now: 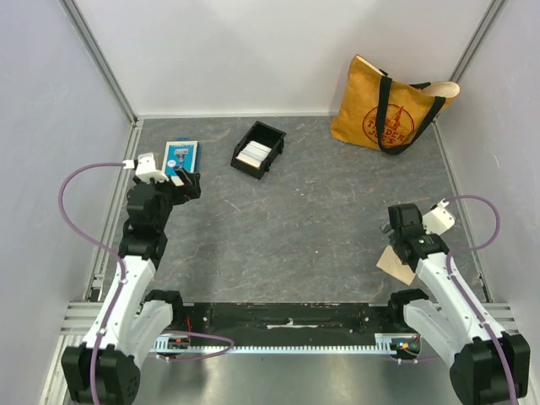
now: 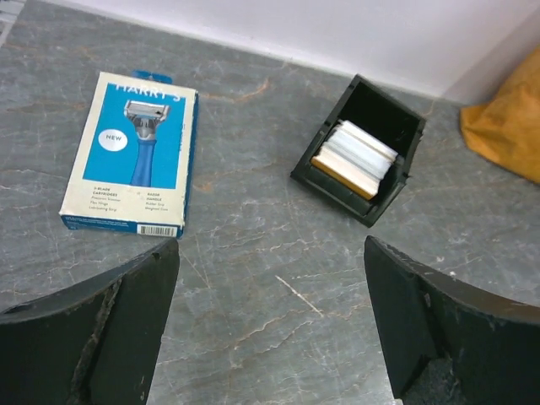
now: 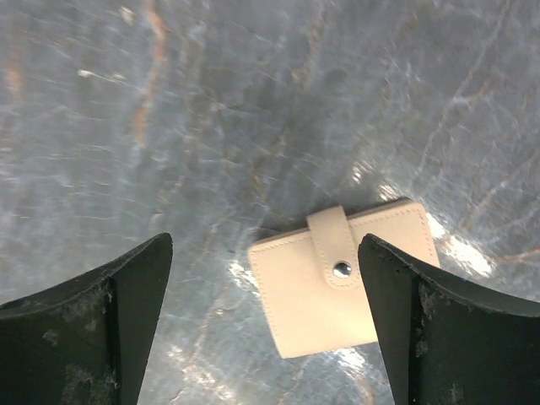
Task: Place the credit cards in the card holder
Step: Move the card holder to the center of the board.
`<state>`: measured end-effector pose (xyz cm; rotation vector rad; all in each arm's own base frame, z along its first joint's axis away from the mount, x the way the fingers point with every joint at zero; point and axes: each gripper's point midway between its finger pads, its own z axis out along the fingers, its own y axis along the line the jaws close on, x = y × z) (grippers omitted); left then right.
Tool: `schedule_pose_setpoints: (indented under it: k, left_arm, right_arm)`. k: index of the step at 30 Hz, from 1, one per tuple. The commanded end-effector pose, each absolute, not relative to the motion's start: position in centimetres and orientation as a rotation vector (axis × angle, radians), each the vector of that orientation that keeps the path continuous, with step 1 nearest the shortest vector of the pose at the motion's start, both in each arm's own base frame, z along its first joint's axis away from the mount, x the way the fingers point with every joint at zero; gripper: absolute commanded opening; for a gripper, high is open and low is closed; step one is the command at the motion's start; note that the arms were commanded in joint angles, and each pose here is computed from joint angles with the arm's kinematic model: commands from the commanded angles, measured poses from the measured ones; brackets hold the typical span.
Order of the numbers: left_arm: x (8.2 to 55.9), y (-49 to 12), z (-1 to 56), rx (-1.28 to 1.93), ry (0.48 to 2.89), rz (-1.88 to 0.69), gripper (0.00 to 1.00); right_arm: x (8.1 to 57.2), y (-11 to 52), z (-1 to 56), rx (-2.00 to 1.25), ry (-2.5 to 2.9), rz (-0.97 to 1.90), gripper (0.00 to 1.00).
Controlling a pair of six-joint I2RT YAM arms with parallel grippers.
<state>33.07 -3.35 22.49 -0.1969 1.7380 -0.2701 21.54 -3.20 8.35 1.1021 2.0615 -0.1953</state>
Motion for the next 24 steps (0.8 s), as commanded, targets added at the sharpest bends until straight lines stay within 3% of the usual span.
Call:
schedule_pose_setpoints:
  k: [1, 6, 10, 17, 24]
  left_arm:
    - [31.6, -2.7, 24.4, -0.314, 1.669, -0.302, 0.95]
    - [30.3, -2.9, 23.2, -0.476, 1.728, -0.388, 0.95]
    - [29.4, -6.1, 22.3, -0.42, 1.837, -0.563, 0.95]
    - [28.3, -9.0, 21.7, -0.27, 1.873, -0.713, 0.99]
    - [26.8, -11.2, 20.3, -0.165, 1.895, -0.852, 0.99]
  right_arm:
    - [20.1, -4.2, 6.7, 1.209, 2.053, -0.292, 0.98]
    - [19.8, -4.4, 6.1, 1.231, 2.026, -0.293, 0.98]
    - [20.7, -2.3, 4.3, 1.197, 2.111, -0.163, 0.98]
    - [23.7, 3.5, 1.9, 0.828, 2.347, 0.155, 0.98]
    - [24.8, 10.0, 0.7, 0.476, 2.488, 0.365, 0.92]
